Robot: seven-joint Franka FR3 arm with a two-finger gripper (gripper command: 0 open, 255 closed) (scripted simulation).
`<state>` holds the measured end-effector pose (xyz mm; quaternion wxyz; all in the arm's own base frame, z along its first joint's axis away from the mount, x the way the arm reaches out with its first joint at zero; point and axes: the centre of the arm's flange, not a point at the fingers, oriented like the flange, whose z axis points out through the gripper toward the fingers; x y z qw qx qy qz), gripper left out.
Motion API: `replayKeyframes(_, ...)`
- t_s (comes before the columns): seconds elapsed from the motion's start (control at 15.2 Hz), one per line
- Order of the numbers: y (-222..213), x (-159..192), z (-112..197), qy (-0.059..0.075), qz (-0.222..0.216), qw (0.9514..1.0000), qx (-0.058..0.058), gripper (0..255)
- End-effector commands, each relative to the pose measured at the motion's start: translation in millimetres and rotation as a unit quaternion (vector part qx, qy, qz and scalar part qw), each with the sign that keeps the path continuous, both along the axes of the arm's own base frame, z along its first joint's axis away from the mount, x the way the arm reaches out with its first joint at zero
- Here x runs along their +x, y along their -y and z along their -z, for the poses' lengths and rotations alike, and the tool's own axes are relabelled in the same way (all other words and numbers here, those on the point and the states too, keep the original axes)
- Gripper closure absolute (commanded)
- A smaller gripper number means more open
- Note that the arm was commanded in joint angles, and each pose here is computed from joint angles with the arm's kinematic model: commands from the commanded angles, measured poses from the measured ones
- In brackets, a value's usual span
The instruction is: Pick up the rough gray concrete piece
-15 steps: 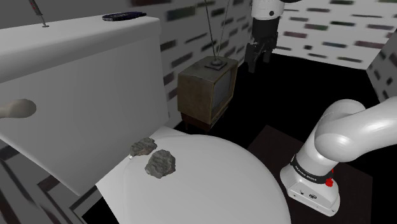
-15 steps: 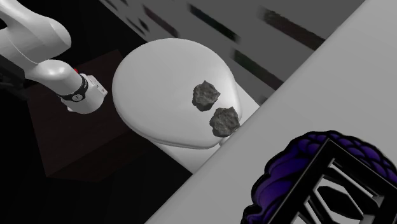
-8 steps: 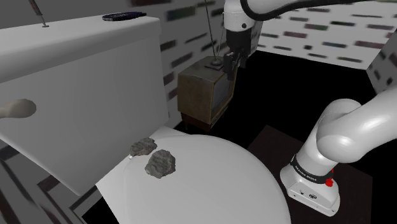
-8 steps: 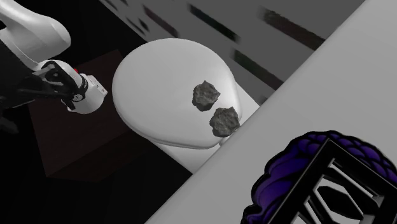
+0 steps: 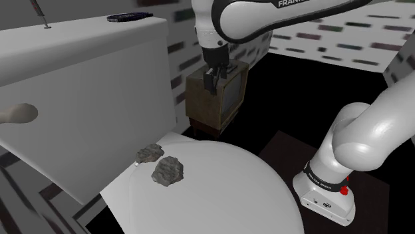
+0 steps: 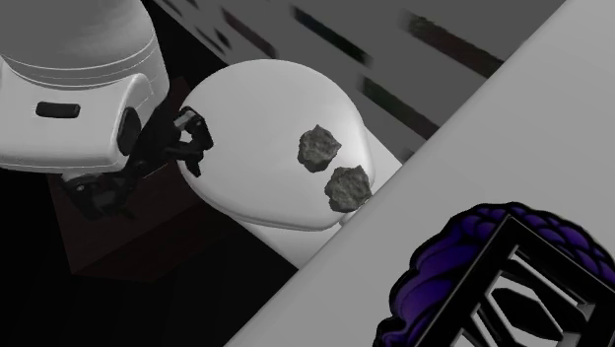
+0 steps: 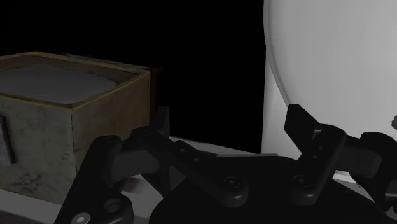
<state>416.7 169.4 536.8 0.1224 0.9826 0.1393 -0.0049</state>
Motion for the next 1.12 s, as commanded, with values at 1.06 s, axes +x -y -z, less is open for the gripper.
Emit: replayKeyframes(1.06,-224.2,31.8,92.2,0.010,-0.246,0.9668,-0.069,0)
